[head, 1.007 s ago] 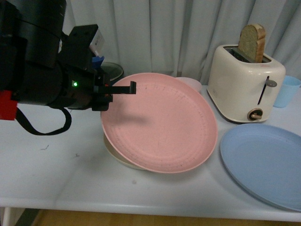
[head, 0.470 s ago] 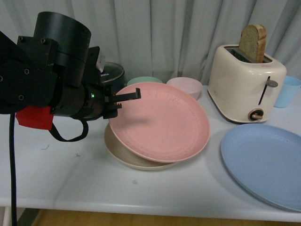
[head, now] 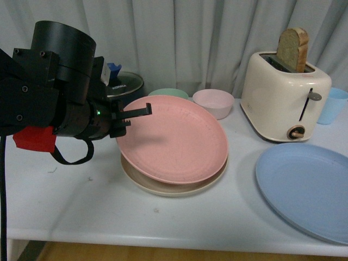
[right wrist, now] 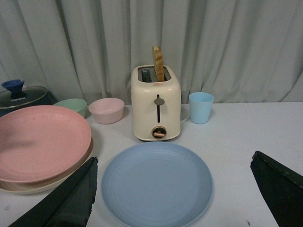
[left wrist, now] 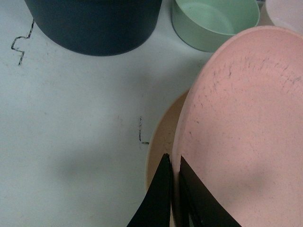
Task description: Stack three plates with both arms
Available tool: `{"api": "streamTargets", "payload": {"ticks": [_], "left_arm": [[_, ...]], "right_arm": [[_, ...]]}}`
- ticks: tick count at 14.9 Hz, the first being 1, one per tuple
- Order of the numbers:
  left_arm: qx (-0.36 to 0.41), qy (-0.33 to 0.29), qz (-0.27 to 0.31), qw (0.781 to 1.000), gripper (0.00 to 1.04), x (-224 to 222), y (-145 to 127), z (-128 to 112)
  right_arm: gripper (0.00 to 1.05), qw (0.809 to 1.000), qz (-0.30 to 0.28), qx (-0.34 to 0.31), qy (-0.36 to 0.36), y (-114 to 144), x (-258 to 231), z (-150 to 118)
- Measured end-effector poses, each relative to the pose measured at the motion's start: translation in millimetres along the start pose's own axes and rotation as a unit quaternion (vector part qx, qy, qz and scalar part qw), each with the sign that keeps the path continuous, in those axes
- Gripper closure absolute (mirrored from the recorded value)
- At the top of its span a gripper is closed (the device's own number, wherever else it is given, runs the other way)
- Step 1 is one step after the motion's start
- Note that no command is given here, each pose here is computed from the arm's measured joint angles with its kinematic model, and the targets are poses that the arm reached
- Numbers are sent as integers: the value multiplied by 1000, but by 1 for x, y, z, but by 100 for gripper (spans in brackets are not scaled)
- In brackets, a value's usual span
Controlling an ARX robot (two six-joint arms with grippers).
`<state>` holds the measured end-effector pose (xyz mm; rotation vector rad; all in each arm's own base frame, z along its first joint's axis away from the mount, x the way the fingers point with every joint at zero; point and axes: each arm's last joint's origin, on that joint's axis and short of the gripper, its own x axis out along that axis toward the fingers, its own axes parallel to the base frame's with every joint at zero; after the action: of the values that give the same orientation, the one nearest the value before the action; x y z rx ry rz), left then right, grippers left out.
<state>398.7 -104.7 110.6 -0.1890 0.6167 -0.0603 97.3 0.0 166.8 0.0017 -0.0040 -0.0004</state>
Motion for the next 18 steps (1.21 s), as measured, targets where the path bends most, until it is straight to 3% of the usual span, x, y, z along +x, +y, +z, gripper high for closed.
{"api": "streamTargets", "payload": {"ticks": [5,6,7,8,9,16,17,18], "left_arm": [[1,14,1,1000,99,4,0,-6],[0,17,-6,1000,86,4,-1,-6],[-12,18,-16,1000,64,5,-2,-5],[-34,-17,-41,998,30,-11,-3,3],[-33,-119,-72,990,5,-54,-9,28],[-6,-212,-118,970,7,-118,-22,43],[8,-264,-96,960,13,-136,-24,42],[33,-285,-36,957,24,-156,-13,35]], "right_arm": [[6,1000,0,0,0,0,0,0],[6,1000,0,0,0,0,0,0],[6,1000,0,0,0,0,0,0],[6,1000,0,0,0,0,0,0],[6,1000,0,0,0,0,0,0],[6,1000,0,0,0,0,0,0],[6,1000,0,0,0,0,0,0],[6,1000,0,0,0,0,0,0]]}}
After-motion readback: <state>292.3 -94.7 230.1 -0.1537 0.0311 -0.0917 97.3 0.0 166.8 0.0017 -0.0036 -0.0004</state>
